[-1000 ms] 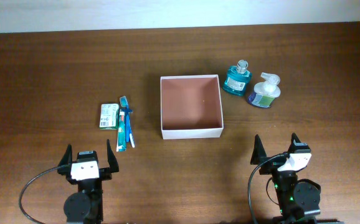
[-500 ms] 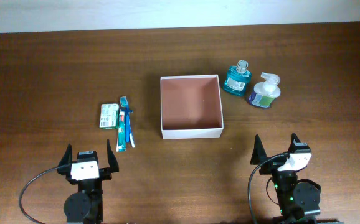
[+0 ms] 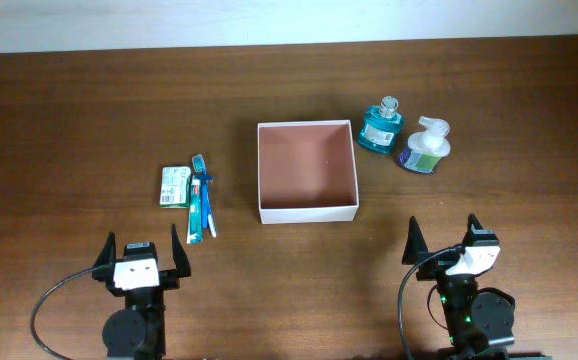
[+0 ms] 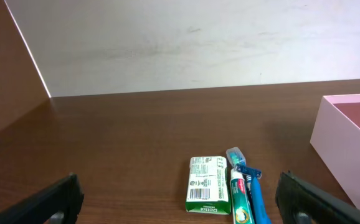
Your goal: Pack container
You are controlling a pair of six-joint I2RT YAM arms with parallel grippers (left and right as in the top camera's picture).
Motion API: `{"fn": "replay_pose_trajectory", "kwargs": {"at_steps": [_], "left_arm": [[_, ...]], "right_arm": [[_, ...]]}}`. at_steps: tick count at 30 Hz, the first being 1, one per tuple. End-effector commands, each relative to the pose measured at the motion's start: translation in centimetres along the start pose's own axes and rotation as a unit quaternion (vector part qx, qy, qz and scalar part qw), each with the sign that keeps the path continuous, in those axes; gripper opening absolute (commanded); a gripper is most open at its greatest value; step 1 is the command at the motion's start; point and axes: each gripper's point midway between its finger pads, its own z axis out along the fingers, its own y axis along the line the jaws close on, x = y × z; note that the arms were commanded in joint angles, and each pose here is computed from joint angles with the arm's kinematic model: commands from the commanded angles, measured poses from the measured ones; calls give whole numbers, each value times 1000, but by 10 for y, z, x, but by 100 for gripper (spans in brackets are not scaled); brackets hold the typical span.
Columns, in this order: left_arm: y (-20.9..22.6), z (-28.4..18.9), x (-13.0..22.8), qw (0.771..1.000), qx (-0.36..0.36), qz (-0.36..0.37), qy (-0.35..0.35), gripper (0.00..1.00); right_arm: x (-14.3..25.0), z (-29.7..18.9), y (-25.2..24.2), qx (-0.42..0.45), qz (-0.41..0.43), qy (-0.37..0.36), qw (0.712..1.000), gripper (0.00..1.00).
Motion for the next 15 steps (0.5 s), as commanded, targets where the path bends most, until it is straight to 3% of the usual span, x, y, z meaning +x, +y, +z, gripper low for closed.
{"fn": "replay_pose_trajectory", "kwargs": {"at_steps": [1,6,9,15], "left_arm": [[-2,0,2,1000,5,9,1,99],[-2,0,2,1000,5,9,1,99],[-2,0,2,1000,5,9,1,99],[-2,0,2,1000,5,9,1,99]], "right_arm": [[1,0,-1,-1,2,-1,1000,99],[-13,-3,17,-50,4,-18,999,99],[-43,-10,20,-50,-19,-43,998,99],[-112,-19,-9,59,-21,-54,997,99]]}}
